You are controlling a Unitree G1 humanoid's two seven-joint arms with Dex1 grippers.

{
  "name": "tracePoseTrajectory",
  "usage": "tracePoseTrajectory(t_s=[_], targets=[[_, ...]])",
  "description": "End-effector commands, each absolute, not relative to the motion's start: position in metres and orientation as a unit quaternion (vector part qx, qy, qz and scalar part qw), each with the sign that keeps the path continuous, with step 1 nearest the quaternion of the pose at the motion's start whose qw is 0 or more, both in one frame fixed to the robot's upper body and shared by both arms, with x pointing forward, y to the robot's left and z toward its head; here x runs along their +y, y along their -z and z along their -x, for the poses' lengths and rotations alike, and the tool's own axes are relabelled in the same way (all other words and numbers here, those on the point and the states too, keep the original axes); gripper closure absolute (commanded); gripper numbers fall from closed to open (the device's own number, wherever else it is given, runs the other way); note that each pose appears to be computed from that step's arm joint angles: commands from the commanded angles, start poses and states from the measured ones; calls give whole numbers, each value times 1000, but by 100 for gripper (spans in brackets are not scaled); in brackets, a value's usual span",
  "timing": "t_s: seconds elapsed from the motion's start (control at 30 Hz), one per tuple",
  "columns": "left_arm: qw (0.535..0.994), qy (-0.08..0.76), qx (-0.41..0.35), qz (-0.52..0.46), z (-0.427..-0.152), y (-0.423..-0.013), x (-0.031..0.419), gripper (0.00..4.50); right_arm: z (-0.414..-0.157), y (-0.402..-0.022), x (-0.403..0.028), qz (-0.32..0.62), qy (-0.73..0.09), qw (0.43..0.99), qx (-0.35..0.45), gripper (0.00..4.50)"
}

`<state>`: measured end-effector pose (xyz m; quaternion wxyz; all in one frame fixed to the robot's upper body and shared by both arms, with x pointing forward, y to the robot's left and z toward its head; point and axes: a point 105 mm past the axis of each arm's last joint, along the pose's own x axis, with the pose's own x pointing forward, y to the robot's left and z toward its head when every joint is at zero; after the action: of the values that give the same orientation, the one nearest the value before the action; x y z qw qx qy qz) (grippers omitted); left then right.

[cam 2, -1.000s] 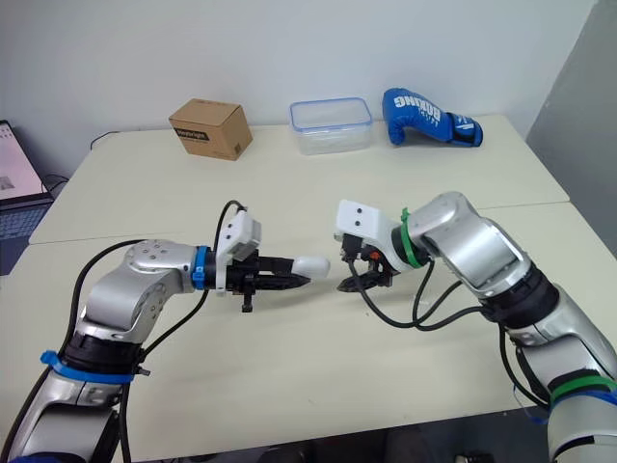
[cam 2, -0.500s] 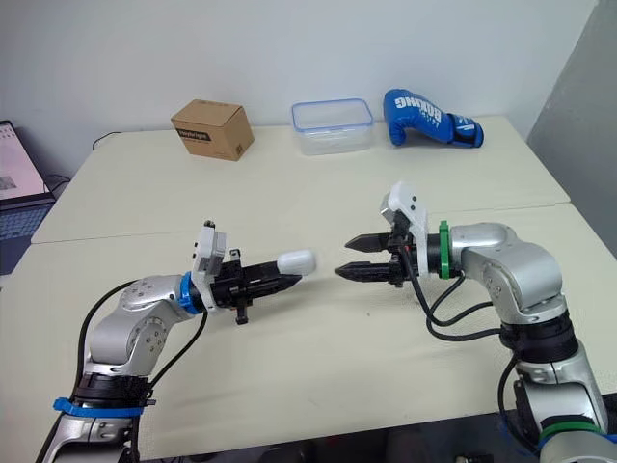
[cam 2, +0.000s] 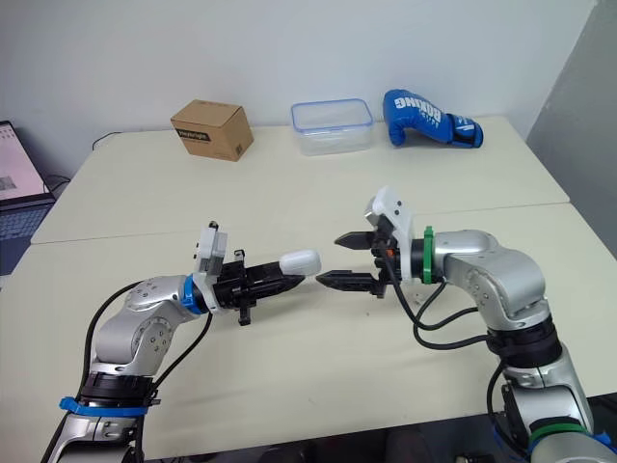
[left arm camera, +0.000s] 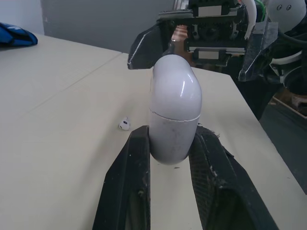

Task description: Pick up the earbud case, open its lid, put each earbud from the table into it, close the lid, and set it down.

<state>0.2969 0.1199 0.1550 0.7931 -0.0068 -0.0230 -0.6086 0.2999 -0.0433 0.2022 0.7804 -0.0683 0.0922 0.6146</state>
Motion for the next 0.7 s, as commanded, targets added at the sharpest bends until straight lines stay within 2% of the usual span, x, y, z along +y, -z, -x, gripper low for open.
tracePoseTrajectory(t_s=[0.03,0.7], targets=[[776,629,-43,-1,-292,-168,111,375,-304,-214,-37,83,-613,783,65,3],[762,647,-30,4,-282,-167,108,375,-314,-214,-34,85,-602,791,68,3]])
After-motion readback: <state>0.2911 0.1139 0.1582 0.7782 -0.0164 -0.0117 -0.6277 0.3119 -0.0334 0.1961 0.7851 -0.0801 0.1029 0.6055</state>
